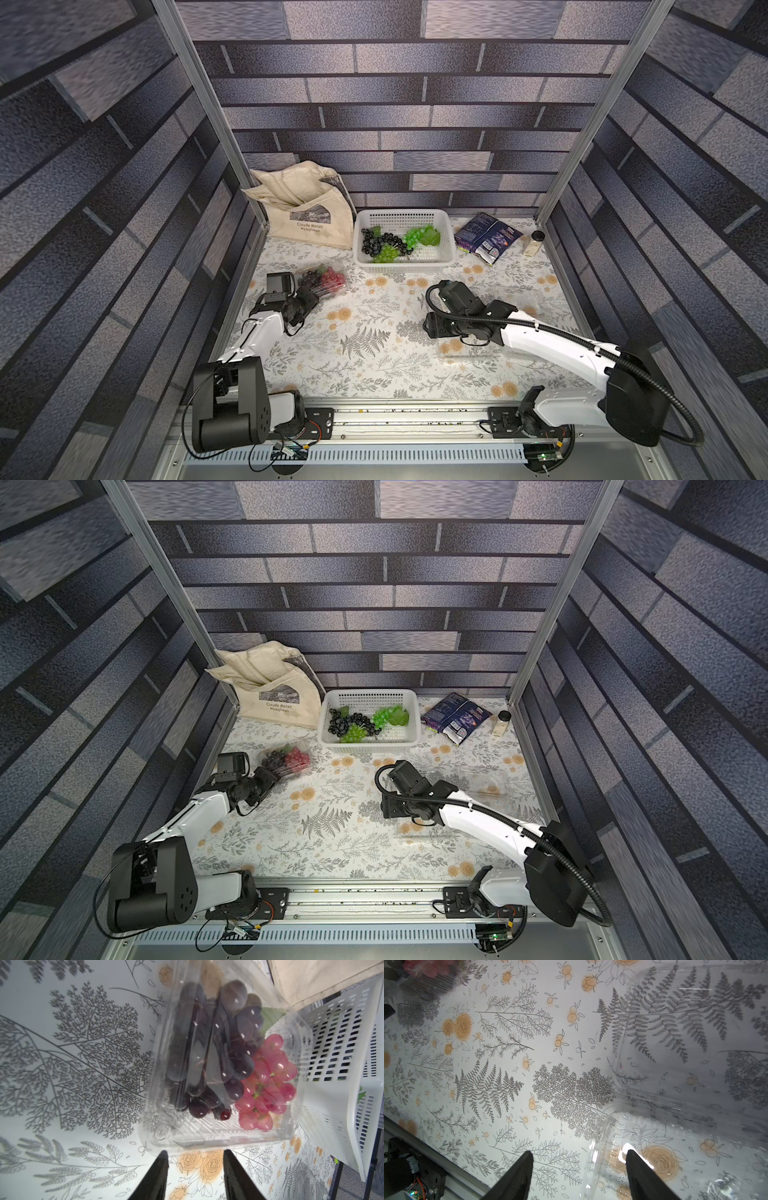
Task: Pack grapes into containers
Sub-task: Move the packing box to the center of the board.
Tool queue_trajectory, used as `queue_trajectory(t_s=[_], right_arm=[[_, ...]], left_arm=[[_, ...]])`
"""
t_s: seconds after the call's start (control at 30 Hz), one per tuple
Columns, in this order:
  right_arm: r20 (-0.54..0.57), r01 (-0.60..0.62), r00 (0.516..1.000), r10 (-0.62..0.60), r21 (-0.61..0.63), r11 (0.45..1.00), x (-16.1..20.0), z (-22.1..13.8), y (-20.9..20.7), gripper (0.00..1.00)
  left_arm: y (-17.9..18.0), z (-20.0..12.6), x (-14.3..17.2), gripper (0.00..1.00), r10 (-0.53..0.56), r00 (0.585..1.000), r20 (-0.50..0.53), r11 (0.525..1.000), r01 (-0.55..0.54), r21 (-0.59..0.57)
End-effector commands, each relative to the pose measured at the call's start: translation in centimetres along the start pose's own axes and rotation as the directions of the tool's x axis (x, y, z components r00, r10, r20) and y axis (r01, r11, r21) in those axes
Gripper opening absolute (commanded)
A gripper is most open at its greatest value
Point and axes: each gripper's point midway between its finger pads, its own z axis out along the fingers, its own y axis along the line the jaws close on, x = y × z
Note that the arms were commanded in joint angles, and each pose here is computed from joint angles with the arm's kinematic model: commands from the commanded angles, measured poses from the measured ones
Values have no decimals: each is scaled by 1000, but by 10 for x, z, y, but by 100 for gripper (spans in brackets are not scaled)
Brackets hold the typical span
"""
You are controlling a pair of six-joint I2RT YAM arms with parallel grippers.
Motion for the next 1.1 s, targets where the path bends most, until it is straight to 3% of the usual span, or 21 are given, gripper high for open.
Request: queue_trajectory(t_s=[0.0, 0.47, 0.57, 0.8, 1.07], right_arm=[[-51, -17, 999, 19, 43, 999, 18, 8, -10, 72], [-85, 40, 996, -41, -12, 999, 23, 42, 25, 69], [-63, 86, 994, -85, 11, 996, 13, 52, 36, 68], [-33, 147, 989, -147, 9, 989, -14, 77, 65, 54], [5, 209, 978, -209, -42, 977, -47, 94, 109, 49]], left_arm=[[12, -7, 0, 46, 10, 1000, 17, 999, -9, -37], [-26, -42, 19, 50, 52, 998, 27, 996, -53, 68], [-31, -53, 23, 52, 57, 998, 36, 994, -60, 89], [-36, -74, 28, 54, 50, 998, 47, 991, -55, 121], [-40, -88, 28, 55, 42, 997, 60, 988, -51, 144]])
